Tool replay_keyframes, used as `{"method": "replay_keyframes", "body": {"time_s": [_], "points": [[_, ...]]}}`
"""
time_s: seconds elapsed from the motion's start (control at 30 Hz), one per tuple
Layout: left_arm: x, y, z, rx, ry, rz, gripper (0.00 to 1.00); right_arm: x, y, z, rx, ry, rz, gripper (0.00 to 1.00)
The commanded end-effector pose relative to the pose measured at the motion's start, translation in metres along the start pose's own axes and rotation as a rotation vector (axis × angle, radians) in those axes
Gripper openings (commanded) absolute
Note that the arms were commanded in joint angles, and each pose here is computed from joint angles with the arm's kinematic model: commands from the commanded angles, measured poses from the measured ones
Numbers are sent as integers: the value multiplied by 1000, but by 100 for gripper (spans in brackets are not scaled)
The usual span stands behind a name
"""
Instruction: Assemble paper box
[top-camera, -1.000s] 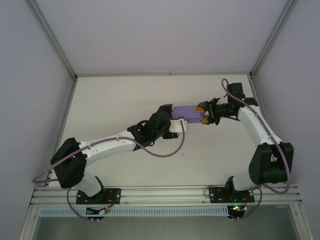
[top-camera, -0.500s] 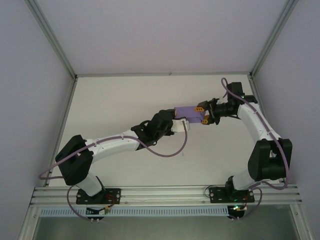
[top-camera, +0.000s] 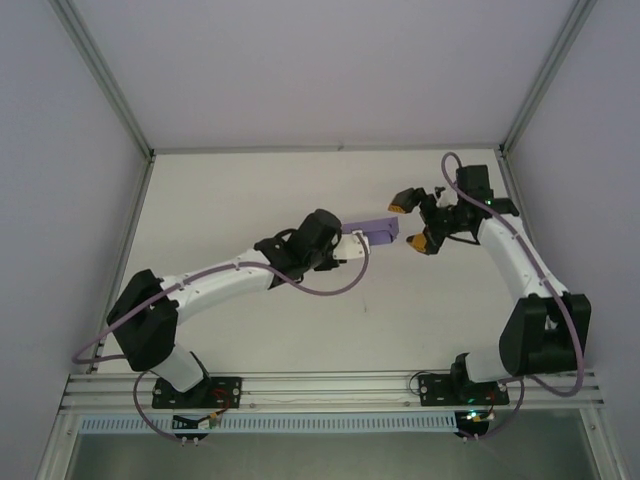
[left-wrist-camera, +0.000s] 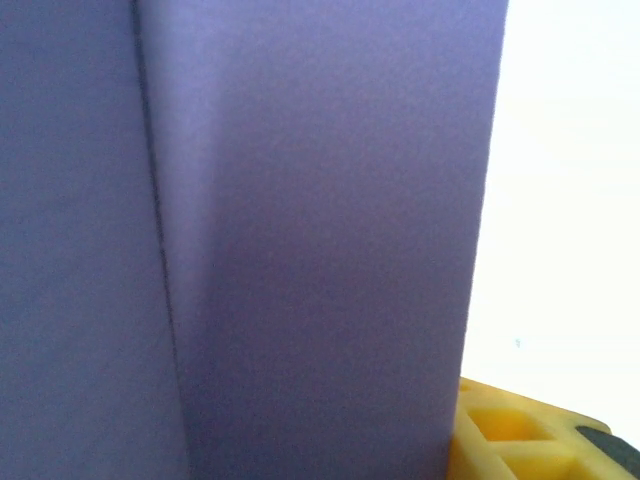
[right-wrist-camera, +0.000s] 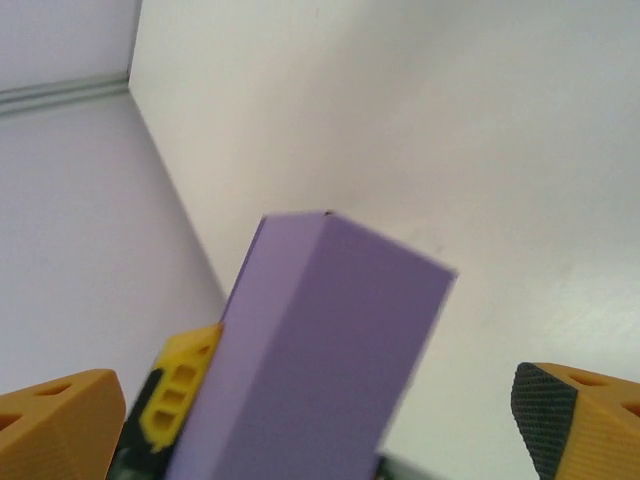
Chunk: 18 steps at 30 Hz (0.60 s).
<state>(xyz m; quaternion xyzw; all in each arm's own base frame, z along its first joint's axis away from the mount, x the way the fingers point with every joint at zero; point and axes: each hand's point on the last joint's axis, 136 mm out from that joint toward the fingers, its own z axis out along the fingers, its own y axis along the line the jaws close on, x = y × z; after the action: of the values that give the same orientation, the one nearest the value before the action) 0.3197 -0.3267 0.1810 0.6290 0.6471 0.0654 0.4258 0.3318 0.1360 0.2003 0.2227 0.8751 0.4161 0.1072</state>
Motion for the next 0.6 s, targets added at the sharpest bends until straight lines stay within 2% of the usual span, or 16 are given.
{"method": "replay_keyframes", "body": {"time_s": [0.0, 0.13, 0.23, 0.3, 0.4, 0.57], "points": [[12, -9, -30, 186, 40, -112, 45, -43, -4, -18, 86, -270, -216, 100], [33, -36, -47, 398, 112, -116, 47, -61, -10, -46, 223, -439, -401, 100], [47, -51, -46, 464, 176, -113, 47, -62, -14, -61, 272, -528, -525, 100], [55, -57, -45, 496, 223, -114, 47, -61, -21, -67, 296, -568, -537, 100], [63, -61, -41, 534, 279, -126, 48, -54, -18, -67, 277, -556, -597, 100], [72, -67, -23, 573, 349, -149, 48, -30, 0, -52, 146, -428, -705, 100]]}}
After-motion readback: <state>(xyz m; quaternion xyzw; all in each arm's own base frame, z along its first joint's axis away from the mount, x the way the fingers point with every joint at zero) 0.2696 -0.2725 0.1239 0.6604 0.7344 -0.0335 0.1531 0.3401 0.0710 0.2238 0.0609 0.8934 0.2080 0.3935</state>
